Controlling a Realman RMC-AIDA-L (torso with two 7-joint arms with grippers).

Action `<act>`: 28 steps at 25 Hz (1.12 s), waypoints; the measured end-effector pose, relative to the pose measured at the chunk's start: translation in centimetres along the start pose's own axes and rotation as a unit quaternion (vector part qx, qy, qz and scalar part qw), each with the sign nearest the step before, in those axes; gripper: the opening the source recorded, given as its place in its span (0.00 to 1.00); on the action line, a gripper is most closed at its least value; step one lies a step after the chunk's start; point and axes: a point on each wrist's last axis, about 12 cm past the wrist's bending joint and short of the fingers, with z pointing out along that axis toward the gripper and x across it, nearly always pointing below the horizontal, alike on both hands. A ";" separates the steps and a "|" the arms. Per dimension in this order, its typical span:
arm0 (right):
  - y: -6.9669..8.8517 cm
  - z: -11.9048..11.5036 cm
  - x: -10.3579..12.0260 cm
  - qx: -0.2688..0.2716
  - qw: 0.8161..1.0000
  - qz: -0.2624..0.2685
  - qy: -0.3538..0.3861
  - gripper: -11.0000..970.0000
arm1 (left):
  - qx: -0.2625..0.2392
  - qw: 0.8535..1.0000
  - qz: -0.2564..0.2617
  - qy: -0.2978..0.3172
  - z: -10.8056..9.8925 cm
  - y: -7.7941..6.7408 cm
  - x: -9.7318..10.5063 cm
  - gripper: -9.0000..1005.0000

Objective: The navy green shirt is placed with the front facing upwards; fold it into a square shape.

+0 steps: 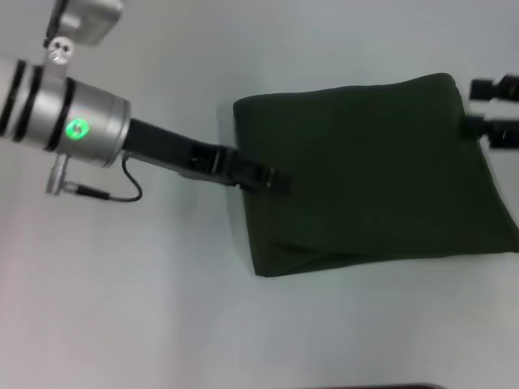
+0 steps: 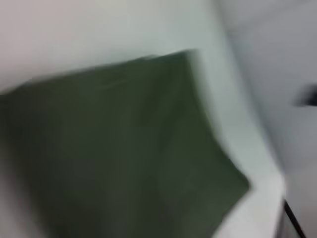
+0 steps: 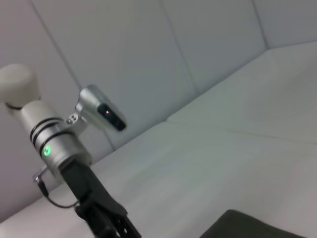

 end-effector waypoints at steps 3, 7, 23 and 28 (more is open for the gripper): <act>1.1 0.8 1.5 -0.021 0.999 -0.040 0.007 0.91 | 0.037 0.991 0.122 -0.036 -1.0 0.5 2.6 0.66; 2.1 0.9 3.7 -0.038 0.996 -0.081 0.000 0.91 | 0.048 0.966 0.234 -0.095 -2.3 1.5 5.7 0.66; 5.3 4.4 10.8 -0.128 0.984 -0.116 -0.045 0.91 | 0.085 0.898 0.396 -0.171 0.0 3.1 14.7 0.67; 6.0 5.1 12.4 -0.137 0.984 -0.112 -0.031 0.91 | 0.086 0.897 0.393 -0.186 -0.3 3.2 15.3 0.67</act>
